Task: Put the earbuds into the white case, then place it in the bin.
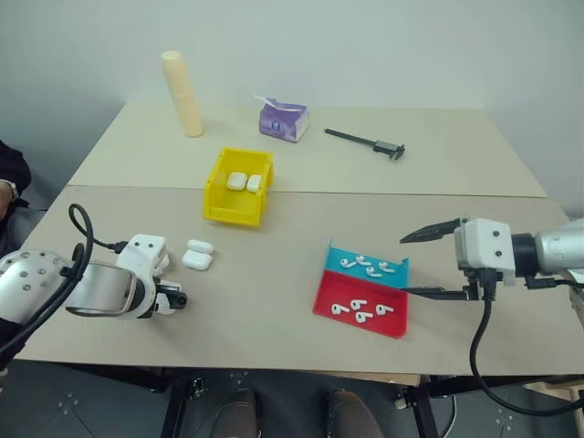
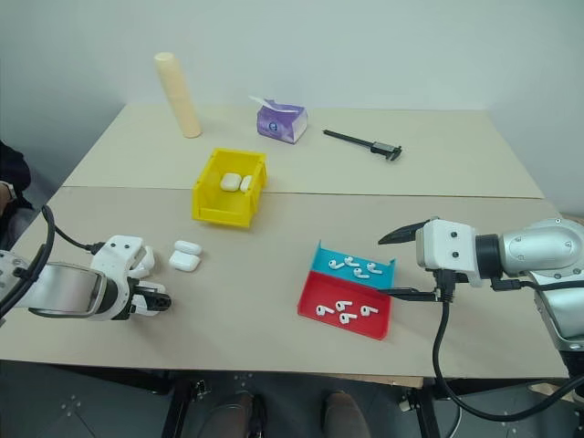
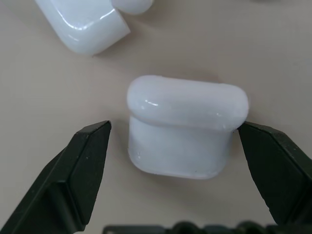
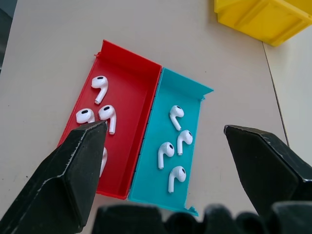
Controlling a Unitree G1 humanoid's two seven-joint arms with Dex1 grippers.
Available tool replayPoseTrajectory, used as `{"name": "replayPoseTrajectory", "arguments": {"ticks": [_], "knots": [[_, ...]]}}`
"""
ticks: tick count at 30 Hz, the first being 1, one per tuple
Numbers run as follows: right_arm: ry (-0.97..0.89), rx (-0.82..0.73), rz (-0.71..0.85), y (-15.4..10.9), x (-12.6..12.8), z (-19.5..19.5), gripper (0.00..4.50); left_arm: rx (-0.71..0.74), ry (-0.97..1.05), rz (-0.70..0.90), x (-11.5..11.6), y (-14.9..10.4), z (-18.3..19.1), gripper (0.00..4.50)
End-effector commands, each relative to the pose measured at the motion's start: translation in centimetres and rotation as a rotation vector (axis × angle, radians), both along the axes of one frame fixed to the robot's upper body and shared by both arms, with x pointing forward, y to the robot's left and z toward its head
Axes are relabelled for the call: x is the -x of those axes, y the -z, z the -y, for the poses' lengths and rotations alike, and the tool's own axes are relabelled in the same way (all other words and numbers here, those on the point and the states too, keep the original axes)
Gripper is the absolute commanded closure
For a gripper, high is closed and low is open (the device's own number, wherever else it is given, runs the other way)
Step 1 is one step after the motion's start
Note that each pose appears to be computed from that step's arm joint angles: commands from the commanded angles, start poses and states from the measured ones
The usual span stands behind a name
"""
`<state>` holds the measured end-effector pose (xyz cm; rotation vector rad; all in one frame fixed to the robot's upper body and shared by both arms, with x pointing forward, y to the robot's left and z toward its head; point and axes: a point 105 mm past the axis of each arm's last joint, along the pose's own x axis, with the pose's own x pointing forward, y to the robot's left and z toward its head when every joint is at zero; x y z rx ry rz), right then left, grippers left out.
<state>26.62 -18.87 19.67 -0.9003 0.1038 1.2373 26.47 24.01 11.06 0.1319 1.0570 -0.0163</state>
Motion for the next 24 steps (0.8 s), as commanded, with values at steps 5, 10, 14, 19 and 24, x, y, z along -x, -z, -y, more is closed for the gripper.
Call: {"name": "replayPoseTrajectory", "arguments": {"ticks": [5, 10, 14, 19, 24], "knots": [[0.006, -0.001, 0.035, -0.6, 0.0, 0.0, 0.07, -0.003, 0.023, -0.059, 0.7, 0.9, 0.0, 0.0], [0.011, -0.001, 0.034, -0.5, -0.1, 0.1, 0.07, -0.036, 0.01, -0.057, 0.6, 1.3, -0.6, 0.0], [0.007, -0.002, 0.035, -0.4, -0.1, -0.1, 0.0, -0.04, 0.022, -0.067, 0.6, 1.2, -0.8, 0.4], [0.01, -0.005, 0.039, -0.5, -0.2, -0.2, 0.0, -0.041, 0.031, -0.075, 0.9, 1.5, -0.8, 1.69], [0.012, -0.006, 0.045, -0.6, -0.3, -0.2, 0.0, -0.102, 0.064, -0.04, 0.8, 0.9, -1.0, 1.7]]}}
